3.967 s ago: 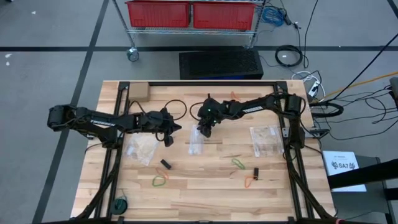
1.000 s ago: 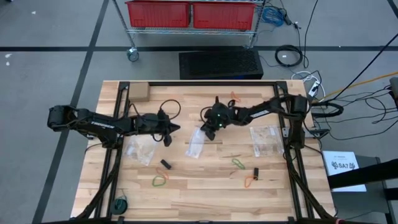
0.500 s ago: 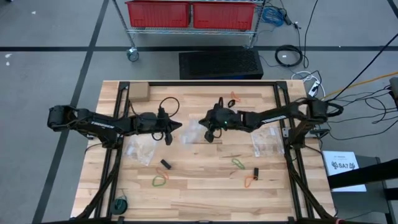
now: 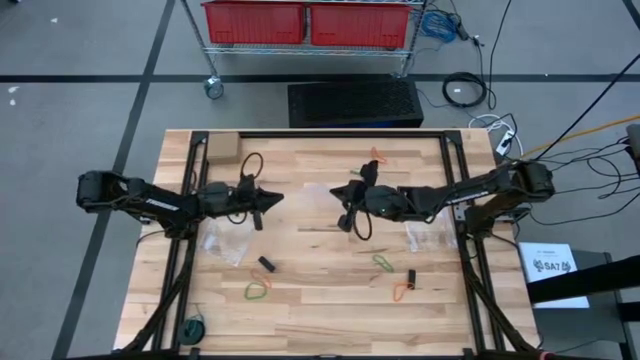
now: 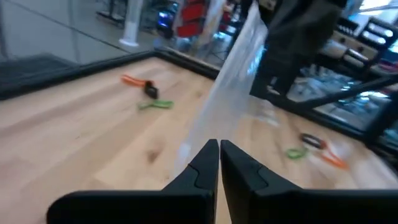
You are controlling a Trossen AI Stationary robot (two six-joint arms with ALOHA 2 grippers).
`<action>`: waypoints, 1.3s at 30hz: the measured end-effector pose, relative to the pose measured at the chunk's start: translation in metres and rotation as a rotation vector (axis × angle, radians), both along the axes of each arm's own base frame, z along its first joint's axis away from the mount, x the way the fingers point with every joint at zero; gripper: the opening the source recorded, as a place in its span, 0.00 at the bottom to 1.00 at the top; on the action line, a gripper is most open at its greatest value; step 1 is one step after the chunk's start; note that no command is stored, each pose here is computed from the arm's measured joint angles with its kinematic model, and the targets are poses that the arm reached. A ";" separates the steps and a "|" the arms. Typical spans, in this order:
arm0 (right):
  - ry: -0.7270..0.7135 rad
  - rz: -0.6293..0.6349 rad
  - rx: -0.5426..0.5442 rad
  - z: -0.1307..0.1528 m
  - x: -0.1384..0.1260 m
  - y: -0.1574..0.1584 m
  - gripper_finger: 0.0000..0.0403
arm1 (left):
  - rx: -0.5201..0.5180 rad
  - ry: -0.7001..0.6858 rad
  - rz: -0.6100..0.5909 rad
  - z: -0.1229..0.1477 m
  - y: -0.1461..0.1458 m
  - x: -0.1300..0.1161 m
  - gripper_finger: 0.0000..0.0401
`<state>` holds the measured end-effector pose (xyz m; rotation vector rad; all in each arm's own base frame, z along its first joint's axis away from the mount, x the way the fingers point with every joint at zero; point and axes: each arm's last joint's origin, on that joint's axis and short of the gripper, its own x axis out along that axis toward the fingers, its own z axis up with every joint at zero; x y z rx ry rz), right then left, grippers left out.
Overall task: Sort rubber bands
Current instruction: Open the top left transparent zip bag
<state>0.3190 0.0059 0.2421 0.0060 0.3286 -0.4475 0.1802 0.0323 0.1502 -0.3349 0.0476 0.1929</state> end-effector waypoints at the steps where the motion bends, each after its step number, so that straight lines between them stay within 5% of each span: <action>1: -0.021 0.005 -0.010 0.002 0.001 0.001 0.00 | -0.004 -0.008 -0.017 0.001 -0.001 0.000 0.07; 10: -0.132 -0.030 -0.093 0.023 -0.003 0.002 0.00 | 0.002 -0.064 -0.114 0.007 -0.010 0.003 0.28; 17: -0.245 -0.047 -0.144 0.049 -0.013 0.005 0.00 | 0.003 -0.070 -0.080 0.008 -0.011 0.003 0.45; 32: -0.314 -0.024 -0.176 0.059 -0.015 0.012 0.00 | 0.074 -0.197 -0.125 0.043 -0.017 0.026 0.47; 39: -0.338 -0.025 -0.186 0.062 -0.015 0.012 0.00 | 0.068 -0.139 -0.085 0.038 -0.017 0.026 0.47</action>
